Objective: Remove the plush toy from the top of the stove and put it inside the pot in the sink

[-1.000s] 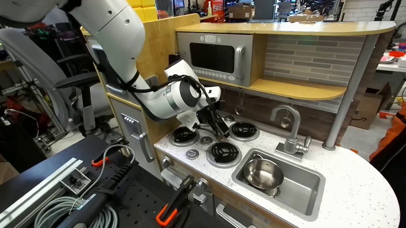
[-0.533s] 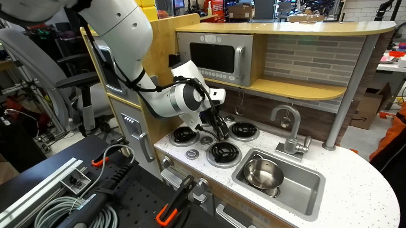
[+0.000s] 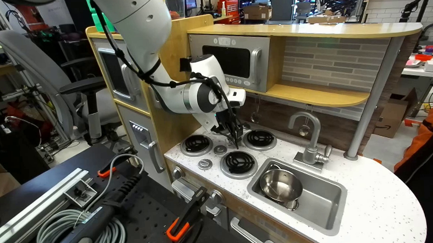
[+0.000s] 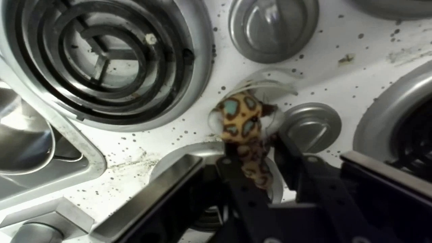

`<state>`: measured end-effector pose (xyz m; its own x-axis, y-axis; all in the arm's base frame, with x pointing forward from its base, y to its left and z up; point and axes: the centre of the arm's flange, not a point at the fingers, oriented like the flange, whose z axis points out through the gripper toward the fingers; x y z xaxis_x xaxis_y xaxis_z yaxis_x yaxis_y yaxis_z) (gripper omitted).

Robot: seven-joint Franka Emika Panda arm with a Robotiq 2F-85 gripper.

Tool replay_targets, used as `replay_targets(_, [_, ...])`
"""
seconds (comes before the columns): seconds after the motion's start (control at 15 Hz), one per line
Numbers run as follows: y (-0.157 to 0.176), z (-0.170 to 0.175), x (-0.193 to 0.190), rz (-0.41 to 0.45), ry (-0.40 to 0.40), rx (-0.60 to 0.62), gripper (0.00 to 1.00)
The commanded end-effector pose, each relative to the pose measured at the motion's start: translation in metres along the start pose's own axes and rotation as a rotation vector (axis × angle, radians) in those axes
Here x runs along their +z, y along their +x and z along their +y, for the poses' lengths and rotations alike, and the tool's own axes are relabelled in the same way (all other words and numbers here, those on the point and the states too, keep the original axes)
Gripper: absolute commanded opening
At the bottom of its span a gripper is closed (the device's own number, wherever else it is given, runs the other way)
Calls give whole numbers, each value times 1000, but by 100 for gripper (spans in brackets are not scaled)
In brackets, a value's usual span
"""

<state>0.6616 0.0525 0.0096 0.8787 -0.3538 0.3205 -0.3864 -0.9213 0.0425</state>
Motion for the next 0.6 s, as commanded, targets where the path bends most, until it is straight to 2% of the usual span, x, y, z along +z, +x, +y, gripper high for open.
replay_targets(0.0, [9, 30, -56, -133, 6, 29, 12])
replay_targets(0.07, [11, 42, -63, -158, -10, 46, 11])
replay_targets(0.2, [16, 67, -68, -207, -62, 105, 0])
replay_targets(0.53, [32, 143, -40, -299, -235, 321, 1])
